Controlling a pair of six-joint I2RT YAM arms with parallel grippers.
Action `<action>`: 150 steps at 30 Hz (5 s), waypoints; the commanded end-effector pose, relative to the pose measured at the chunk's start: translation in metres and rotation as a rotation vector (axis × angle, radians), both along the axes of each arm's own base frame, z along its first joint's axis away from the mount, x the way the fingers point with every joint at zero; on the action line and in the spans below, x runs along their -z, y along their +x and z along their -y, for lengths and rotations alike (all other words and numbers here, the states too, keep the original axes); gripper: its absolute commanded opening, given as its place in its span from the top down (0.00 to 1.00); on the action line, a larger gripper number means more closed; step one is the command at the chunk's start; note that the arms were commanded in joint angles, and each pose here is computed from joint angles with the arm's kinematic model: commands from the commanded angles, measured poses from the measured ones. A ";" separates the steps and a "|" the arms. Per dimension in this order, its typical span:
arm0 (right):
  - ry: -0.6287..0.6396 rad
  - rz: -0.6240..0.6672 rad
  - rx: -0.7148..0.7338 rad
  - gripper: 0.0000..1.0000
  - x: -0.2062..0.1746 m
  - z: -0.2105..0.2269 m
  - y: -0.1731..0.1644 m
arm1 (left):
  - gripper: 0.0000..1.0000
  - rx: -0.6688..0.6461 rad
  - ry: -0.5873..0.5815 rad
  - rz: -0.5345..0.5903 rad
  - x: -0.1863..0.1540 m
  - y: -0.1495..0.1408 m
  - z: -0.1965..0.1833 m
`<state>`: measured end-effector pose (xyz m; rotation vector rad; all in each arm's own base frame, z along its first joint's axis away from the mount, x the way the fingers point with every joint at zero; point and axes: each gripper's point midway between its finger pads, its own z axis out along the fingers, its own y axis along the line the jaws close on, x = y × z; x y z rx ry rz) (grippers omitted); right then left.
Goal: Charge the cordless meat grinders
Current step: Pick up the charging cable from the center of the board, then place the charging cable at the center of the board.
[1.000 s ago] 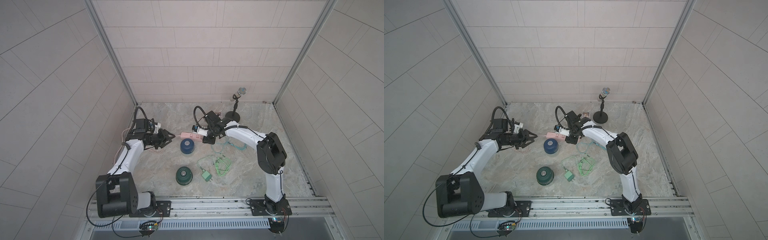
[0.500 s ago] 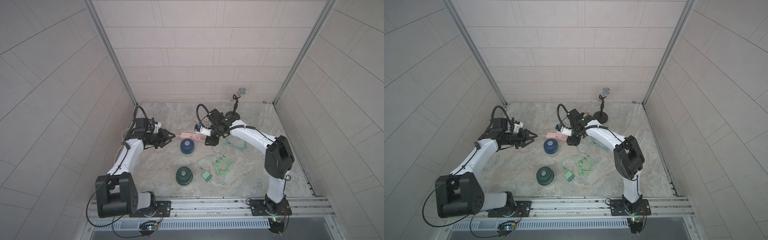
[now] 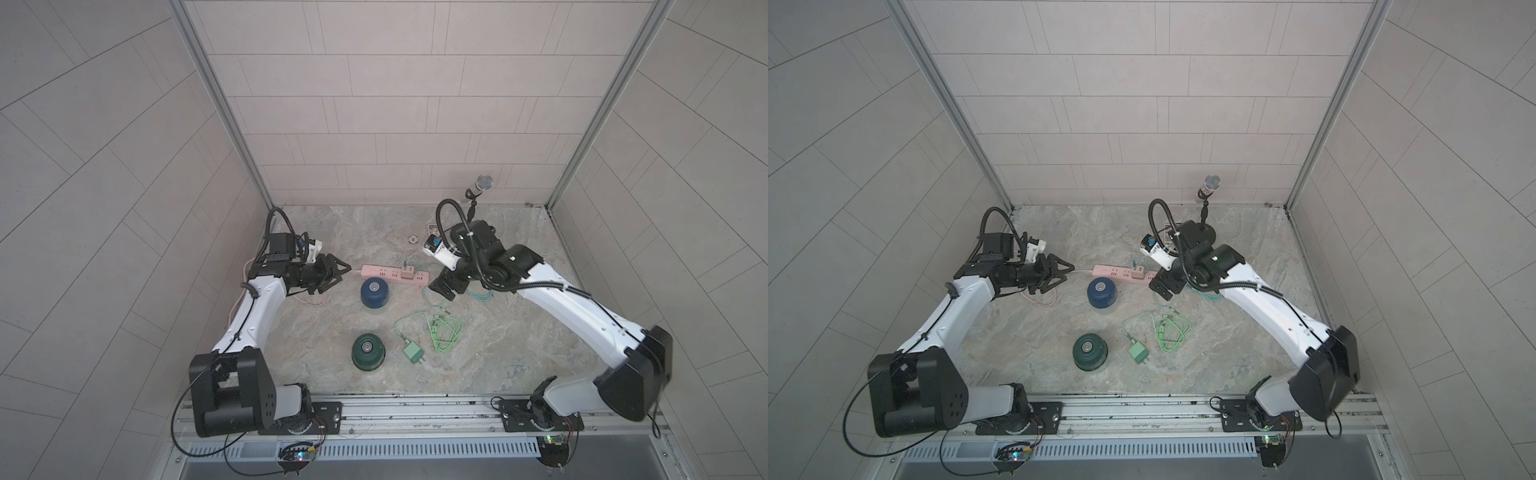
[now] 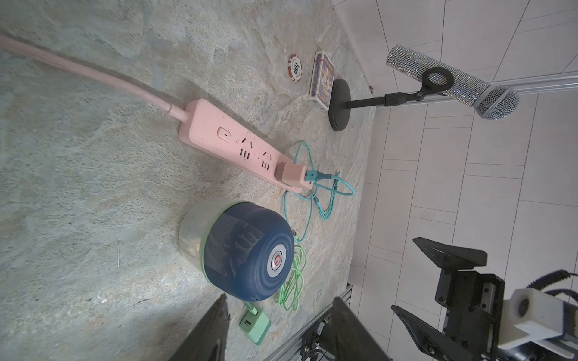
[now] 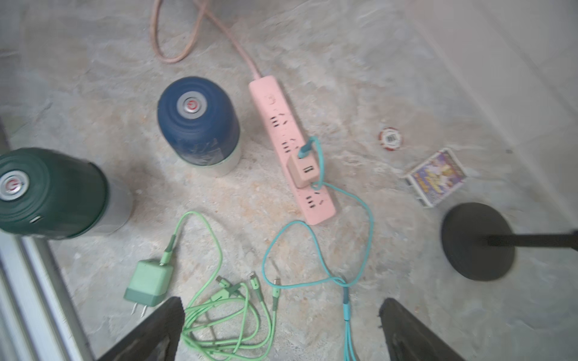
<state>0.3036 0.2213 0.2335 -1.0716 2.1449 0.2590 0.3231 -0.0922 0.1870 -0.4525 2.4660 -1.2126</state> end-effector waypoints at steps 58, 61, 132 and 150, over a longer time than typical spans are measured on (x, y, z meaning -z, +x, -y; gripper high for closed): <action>-0.191 -0.730 1.045 0.68 0.218 0.203 0.067 | 0.37 0.068 -0.001 0.043 -0.005 0.027 0.030; -0.190 -0.733 1.032 0.75 0.215 0.201 0.064 | 0.37 0.072 -0.006 0.041 -0.004 0.028 0.030; 0.034 -0.029 0.078 0.91 0.056 -0.004 -0.025 | 0.51 0.451 -0.125 0.033 -0.005 -0.002 0.228; 0.081 -0.196 0.057 0.91 0.079 -0.008 -0.036 | 0.50 0.459 -0.135 0.037 -0.007 -0.007 0.227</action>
